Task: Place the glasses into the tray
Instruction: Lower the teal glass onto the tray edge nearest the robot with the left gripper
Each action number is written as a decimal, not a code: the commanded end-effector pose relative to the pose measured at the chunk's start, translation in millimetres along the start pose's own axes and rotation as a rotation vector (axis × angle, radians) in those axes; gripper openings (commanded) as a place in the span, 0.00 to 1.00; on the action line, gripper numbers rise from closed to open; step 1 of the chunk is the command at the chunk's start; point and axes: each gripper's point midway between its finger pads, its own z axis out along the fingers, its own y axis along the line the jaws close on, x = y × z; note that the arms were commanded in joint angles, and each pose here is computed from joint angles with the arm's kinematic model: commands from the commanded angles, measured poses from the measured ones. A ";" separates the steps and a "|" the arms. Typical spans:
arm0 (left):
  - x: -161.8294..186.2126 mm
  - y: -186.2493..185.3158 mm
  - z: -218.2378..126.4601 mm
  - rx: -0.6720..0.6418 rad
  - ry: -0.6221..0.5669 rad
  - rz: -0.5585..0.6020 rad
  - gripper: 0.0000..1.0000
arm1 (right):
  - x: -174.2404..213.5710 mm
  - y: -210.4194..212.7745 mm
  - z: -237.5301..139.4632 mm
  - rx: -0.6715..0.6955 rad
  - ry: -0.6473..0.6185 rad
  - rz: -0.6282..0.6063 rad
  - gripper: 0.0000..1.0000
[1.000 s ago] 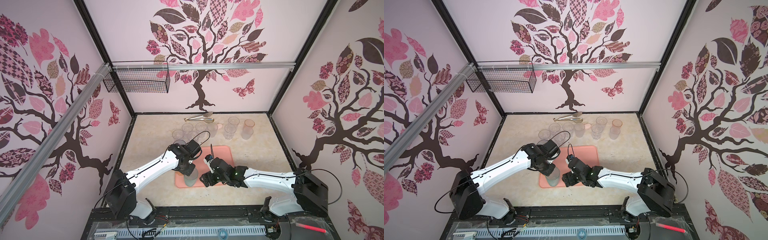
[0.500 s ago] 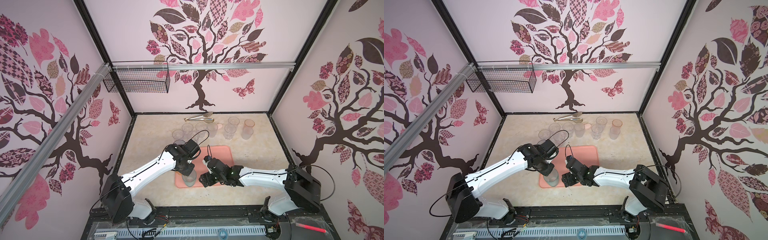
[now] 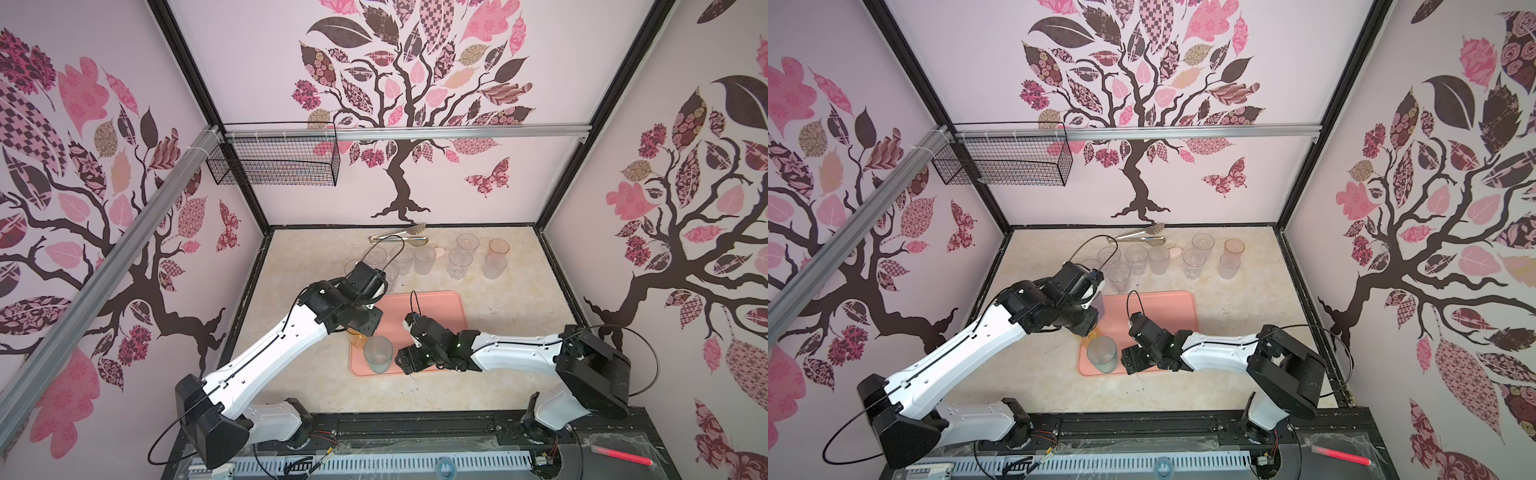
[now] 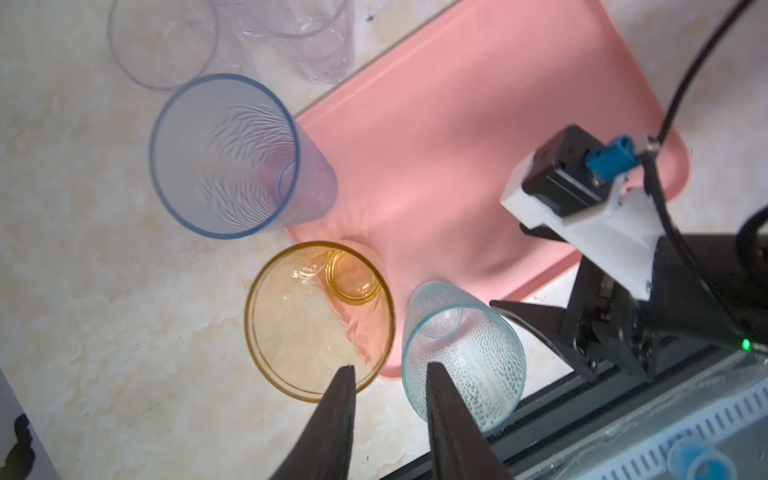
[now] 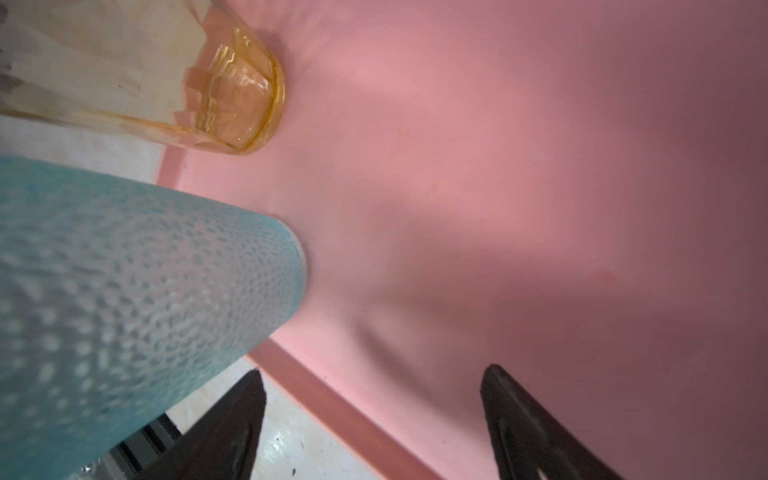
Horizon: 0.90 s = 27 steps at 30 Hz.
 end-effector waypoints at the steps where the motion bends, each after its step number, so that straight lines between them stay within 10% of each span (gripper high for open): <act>1: -21.5 30.7 -13.7 -0.062 -0.122 -0.091 0.39 | -5.5 12.1 4.8 -0.022 0.003 0.011 0.84; 27: -41.3 80.1 -26.5 -0.142 -0.260 -0.239 0.47 | 0.4 55.2 35.6 -0.068 0.075 -0.037 0.84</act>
